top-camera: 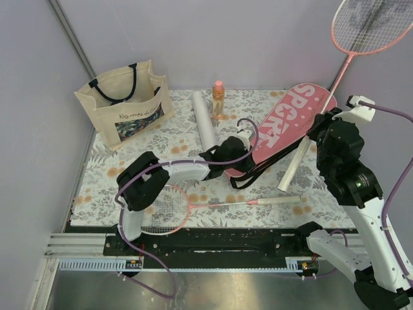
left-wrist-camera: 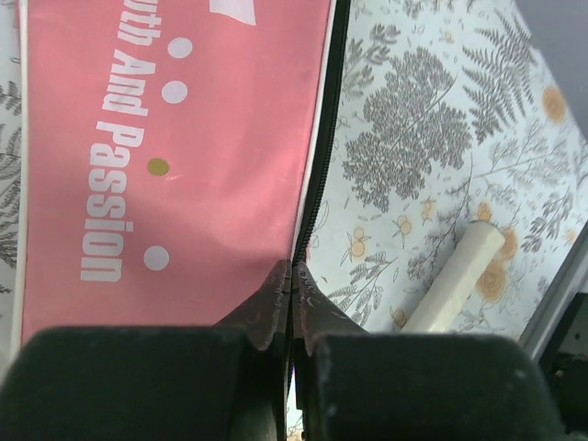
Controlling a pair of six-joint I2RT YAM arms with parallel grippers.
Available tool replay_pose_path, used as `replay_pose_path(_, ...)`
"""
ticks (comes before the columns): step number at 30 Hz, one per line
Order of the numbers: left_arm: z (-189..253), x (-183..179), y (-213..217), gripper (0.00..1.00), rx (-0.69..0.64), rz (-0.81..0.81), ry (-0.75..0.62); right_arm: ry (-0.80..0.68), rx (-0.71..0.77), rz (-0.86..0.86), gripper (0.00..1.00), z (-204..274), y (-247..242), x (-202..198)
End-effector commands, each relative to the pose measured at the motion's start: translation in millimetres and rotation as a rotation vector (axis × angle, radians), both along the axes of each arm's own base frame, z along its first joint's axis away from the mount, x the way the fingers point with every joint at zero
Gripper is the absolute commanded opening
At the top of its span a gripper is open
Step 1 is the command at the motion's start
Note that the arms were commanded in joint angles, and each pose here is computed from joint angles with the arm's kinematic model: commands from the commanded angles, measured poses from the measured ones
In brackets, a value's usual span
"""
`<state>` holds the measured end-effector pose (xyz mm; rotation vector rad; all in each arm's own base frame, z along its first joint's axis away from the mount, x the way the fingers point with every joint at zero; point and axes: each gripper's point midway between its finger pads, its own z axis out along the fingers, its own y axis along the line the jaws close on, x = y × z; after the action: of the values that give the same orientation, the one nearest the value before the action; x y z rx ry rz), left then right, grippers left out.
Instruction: Pack up the badminton gear
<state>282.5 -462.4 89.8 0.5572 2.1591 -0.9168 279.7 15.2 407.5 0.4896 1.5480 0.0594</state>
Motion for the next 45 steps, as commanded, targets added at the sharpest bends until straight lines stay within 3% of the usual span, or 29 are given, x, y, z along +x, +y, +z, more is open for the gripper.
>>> replay_pose_path(1, 54.5, 2.5, -16.5, 0.00, -0.192, -0.029, -0.001, 0.153, 0.004, -0.033, 0.00, -35.4, -8.5, -10.2)
replay_pose_path(11, 61.7, 14.0, -21.1, 0.00, -0.182, -0.010, 0.004, 0.457, 0.125, -0.108, 0.00, -156.3, -17.5, -51.1)
replay_pose_path(21, 82.2, 19.0, -13.9, 0.00, -0.194, 0.009, -0.018, 0.530, 0.240, -0.189, 0.00, -209.1, -21.4, -73.7)
replay_pose_path(26, 65.9, 9.3, -18.8, 0.00, -0.134, -0.071, -0.002, 0.552, 0.263, -0.183, 0.00, -226.3, -19.2, -80.9)
replay_pose_path(31, 35.5, -7.6, -25.0, 0.32, 0.047, -0.160, -0.151, 0.488, 0.255, -0.174, 0.00, -208.2, -23.4, -80.8)
replay_pose_path(33, 25.4, -15.5, -27.3, 0.40, 0.128, -0.193, -0.225, 0.458, 0.256, -0.169, 0.00, -201.7, -25.0, -81.8)
replay_pose_path(36, 8.7, -15.1, -27.5, 0.43, 0.235, -0.197, -0.277, 0.413, 0.262, -0.163, 0.00, -192.5, -26.9, -82.8)
replay_pose_path(45, -27.7, 2.0, -27.4, 0.49, 0.383, -0.170, -0.304, 0.305, 0.263, -0.166, 0.00, -165.3, -35.2, -85.7)
